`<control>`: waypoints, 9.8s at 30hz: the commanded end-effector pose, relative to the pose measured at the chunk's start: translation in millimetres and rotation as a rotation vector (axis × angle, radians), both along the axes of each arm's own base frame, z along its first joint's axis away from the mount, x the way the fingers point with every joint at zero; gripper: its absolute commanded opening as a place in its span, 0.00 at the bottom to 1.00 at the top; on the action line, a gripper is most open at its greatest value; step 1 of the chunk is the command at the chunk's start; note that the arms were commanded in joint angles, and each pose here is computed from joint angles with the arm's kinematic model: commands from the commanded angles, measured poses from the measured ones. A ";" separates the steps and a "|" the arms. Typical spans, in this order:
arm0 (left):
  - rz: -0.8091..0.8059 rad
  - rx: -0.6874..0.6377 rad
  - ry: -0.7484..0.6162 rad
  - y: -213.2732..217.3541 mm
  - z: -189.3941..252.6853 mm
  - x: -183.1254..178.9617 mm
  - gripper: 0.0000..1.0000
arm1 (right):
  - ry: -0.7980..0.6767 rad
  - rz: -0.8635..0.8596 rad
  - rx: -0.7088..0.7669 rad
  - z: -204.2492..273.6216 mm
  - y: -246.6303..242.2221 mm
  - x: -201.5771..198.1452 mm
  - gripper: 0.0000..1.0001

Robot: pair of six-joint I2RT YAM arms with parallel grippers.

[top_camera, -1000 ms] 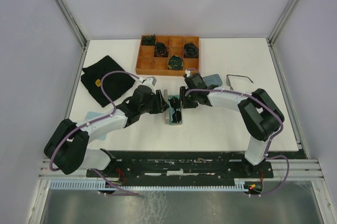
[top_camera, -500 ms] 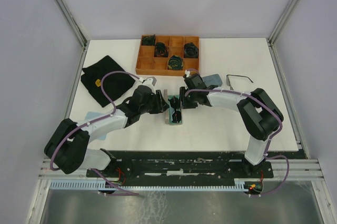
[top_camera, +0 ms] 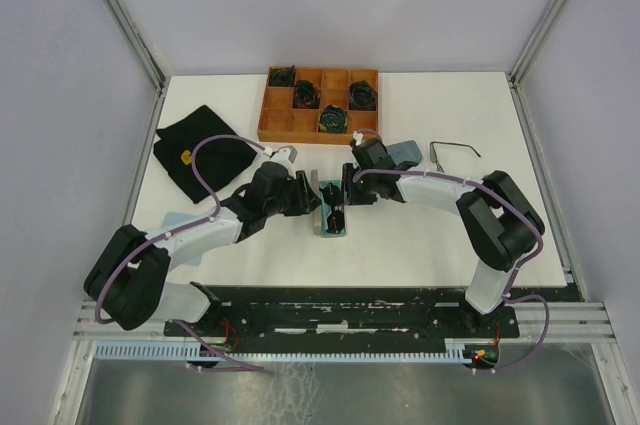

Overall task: Organize the sunglasses
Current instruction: Adjust the sunglasses in the sunglasses case, then close the sunglasses case at the center of the board, then move the sunglasses case at the center of the board.

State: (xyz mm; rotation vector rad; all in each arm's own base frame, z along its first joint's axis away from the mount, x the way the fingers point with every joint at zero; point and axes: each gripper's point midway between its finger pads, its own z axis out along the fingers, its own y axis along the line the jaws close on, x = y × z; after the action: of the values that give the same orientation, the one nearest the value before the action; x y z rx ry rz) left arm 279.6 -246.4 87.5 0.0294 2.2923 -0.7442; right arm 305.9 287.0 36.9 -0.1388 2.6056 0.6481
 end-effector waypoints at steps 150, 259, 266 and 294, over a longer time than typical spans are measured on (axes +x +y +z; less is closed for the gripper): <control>-0.005 0.004 -0.056 1.8 21.6 6.8 0.50 | 0.049 -0.068 0.079 -27.3 3.0 1.8 0.15; 0.125 0.268 -0.008 1.4 -45.7 106.3 0.44 | -0.178 -0.079 -0.154 58.9 -90.6 -40.1 0.54; 0.169 0.287 -0.081 9.2 -15.7 149.6 0.48 | -0.198 -0.080 -0.189 70.6 -96.2 -37.2 0.57; 0.267 0.190 -0.293 95.1 126.3 -31.8 0.72 | -0.258 -0.344 -0.115 91.0 -12.0 24.2 0.88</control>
State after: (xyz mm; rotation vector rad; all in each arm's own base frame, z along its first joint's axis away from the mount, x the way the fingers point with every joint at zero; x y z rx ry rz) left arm 248.4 -181.4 167.3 -0.0154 2.1236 -0.4430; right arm 299.8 233.3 104.9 0.0119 2.4534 0.2593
